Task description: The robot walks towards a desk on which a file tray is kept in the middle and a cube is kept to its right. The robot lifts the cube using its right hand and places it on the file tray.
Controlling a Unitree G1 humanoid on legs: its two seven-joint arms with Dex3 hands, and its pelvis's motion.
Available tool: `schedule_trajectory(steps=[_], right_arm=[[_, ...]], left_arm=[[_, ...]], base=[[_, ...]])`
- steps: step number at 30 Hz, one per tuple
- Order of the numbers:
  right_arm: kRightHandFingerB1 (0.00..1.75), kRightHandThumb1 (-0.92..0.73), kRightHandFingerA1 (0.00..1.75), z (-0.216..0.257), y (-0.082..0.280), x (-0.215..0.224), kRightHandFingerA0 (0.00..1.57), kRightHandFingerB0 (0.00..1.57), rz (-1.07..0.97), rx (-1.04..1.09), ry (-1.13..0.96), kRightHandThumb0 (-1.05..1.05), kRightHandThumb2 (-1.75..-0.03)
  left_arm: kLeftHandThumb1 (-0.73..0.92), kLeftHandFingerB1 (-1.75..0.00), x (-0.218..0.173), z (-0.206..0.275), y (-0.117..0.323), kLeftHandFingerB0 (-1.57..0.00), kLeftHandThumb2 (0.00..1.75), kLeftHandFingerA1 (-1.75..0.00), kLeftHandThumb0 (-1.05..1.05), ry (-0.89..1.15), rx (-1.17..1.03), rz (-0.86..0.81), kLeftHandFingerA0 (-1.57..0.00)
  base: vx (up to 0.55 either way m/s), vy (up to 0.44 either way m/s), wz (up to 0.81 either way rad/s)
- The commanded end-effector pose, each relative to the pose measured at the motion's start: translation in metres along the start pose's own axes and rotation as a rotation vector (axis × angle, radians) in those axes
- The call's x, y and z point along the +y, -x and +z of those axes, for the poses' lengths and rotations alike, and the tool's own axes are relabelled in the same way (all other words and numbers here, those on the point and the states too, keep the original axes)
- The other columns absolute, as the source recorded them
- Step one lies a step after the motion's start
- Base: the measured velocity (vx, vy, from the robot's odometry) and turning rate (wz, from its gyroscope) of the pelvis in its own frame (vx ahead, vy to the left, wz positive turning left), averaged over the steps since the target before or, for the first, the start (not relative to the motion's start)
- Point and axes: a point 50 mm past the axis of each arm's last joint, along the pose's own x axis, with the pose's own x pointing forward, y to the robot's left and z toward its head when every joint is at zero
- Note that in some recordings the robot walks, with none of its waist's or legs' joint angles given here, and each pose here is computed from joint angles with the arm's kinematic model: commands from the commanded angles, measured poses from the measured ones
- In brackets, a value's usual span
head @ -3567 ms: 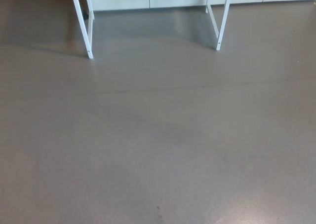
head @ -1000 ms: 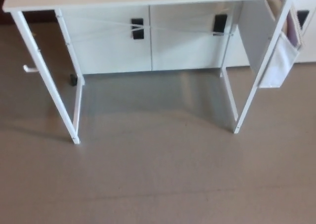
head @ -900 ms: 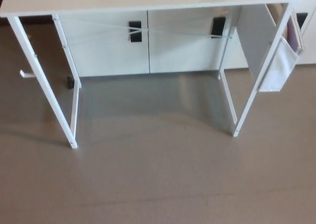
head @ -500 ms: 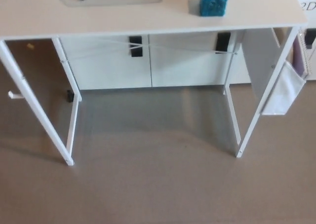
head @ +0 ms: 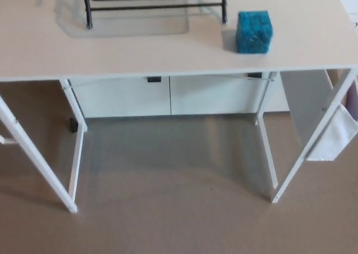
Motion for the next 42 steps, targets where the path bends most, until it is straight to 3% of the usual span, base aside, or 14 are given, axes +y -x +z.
schedule_trajectory(steps=[1,4,5,7,17,19,21,22,23,30,36,38,39,42], right_arm=[[0.46,-0.42,0.49,-0.005,0.002,0.004,0.0,0.0,-0.009,0.006,0.035,-0.37,-1.01],[0.41,-0.62,0.42,-0.006,0.005,0.009,0.22,0.14,-0.041,0.006,0.064,-0.78,-0.9],[0.29,-0.72,0.28,-0.006,0.005,0.009,0.21,0.18,-0.038,0.005,0.051,-0.75,-0.62],[0.39,-0.6,0.41,-0.005,0.005,0.01,0.19,0.12,-0.032,0.013,0.04,-0.77,-0.88],[0.32,-0.57,0.46,-0.007,0.005,0.008,0.27,0.08,-0.047,0.014,0.025,-0.79,-0.91],[0.32,-0.55,0.69,-0.005,0.003,0.009,0.56,0.07,-0.046,0.012,-0.026,-0.76,-0.87],[0.49,-0.37,0.48,-0.004,0.001,0.009,0.0,0.01,-0.048,0.04,-0.037,-0.37,-0.96],[0.49,-0.37,0.48,-0.005,0.001,0.01,0.0,0.01,-0.046,0.045,-0.038,-0.37,-0.96],[0.31,-0.53,0.43,-0.004,0.001,0.01,0.18,0.06,-0.056,0.026,-0.055,-0.72,-0.84],[0.25,-0.55,0.63,-0.006,0.001,0.009,0.47,0.05,-0.047,0.04,-0.047,-0.71,-0.87],[0.21,-0.51,0.47,-0.009,0.006,0.005,0.31,0.03,-0.075,-0.054,-0.249,-0.74,-0.85],[0.24,-0.62,0.34,-0.011,0.007,0.001,0.33,0.02,-0.079,-0.08,-0.278,-0.68,-0.59],[0.21,-0.5,0.47,-0.011,0.008,0.0,0.31,0.03,-0.099,-0.084,-0.307,-0.7,-0.84],[0.22,-0.59,0.37,-0.005,0.008,-0.008,0.38,0.08,-0.158,-0.122,-0.371,-0.56,-0.6]], left_arm=[[0.66,0.0,0.004,-0.003,-0.002,0.0,0.89,-0.42,-0.84,-0.032,0.048,0.029,-0.12],[0.67,0.0,0.005,-0.003,-0.001,0.0,0.86,-0.42,-0.68,-0.034,0.048,0.031,-0.08],[0.61,0.0,0.005,-0.003,-0.001,0.0,0.86,-0.32,-0.83,-0.024,0.044,0.028,-0.08],[0.65,-0.02,0.006,-0.005,-0.002,0.0,0.9,-0.4,-0.81,-0.018,0.048,0.027,-0.08],[0.65,0.0,0.005,-0.009,-0.001,0.0,0.9,-0.32,-0.85,-0.028,0.043,0.028,-0.08],[0.82,0.0,0.006,-0.008,0.0,0.0,0.65,-0.37,-0.66,-0.037,0.044,0.032,-0.06],[0.64,0.0,0.006,-0.009,0.001,0.0,0.89,-0.28,-0.86,-0.007,0.031,0.016,-0.06],[0.64,0.0,0.007,-0.009,0.001,0.0,0.89,-0.28,-0.86,-0.008,0.031,0.016,-0.06],[0.65,0.0,0.007,-0.009,0.002,0.0,0.9,-0.27,-0.86,-0.007,0.032,0.014,-0.05],[0.67,0.0,0.006,-0.008,0.001,0.0,0.92,-0.25,-0.85,0.0,0.012,0.007,-0.07],[0.66,-0.07,0.006,-0.006,0.0,0.0,0.93,-0.44,-0.75,-0.026,0.038,0.015,-0.09],[0.82,-0.02,0.004,-0.01,-0.002,0.0,0.67,-0.37,-0.65,-0.012,0.03,0.013,-0.07],[0.67,-0.08,0.004,-0.01,-0.002,0.0,0.95,-0.42,-0.75,-0.014,0.025,0.017,-0.06],[0.65,-0.14,0.009,-0.008,-0.001,0.0,0.95,-0.48,-0.71,0.108,0.001,0.037,-0.04]], base=[[0.14,0.107,0.07],[0.17,0.017,0.09],[0.15,-0.07,0.1],[0.13,-0.12,0.09],[0.09,-0.181,0.05],[0.0,0.0,0.0],[0.04,0.042,-0.04],[0.09,0.122,-0.09],[0.1,0.15,-0.07],[0.2,0.175,-0.03],[0.16,0.034,0.08],[0.19,-0.104,0.08],[0.08,-0.155,0.09],[0.25,-0.189,-0.01]])
